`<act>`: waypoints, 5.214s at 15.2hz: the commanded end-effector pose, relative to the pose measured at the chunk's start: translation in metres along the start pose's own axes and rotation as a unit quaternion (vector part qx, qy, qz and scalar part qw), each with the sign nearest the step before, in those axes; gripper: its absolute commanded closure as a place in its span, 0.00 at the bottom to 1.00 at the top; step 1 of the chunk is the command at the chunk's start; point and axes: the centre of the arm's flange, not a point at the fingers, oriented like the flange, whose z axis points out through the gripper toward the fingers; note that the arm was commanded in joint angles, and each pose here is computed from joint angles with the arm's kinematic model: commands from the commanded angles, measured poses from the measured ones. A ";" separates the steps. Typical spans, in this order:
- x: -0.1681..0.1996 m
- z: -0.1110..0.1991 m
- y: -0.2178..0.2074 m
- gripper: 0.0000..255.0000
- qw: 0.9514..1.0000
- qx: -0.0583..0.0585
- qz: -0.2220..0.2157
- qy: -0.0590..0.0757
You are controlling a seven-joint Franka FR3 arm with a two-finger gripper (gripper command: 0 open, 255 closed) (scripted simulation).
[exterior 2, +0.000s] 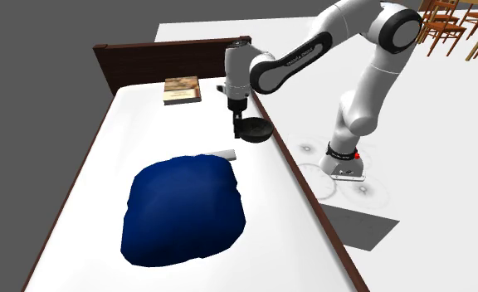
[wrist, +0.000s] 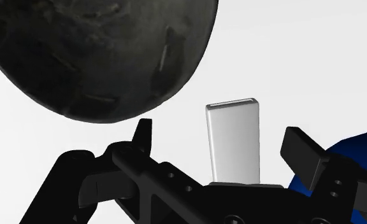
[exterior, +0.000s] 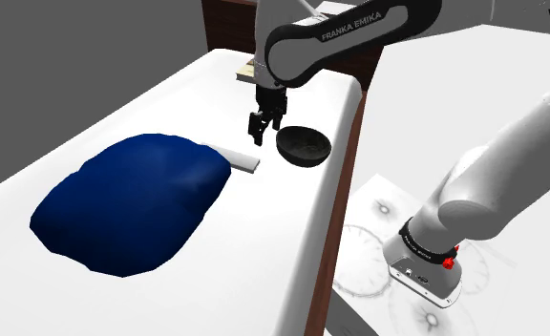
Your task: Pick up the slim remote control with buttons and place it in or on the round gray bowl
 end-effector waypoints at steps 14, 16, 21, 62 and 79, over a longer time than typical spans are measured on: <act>0.072 0.096 -0.049 0.00 1.000 -0.010 -0.025 0.000; 0.072 0.099 -0.049 0.00 1.000 -0.010 -0.025 0.000; 0.072 0.099 -0.049 0.00 1.000 -0.010 -0.025 0.000; 0.063 -0.053 -0.048 1.00 1.000 -0.010 -0.025 0.000; -0.115 -0.065 0.088 1.00 1.000 -0.010 -0.025 0.000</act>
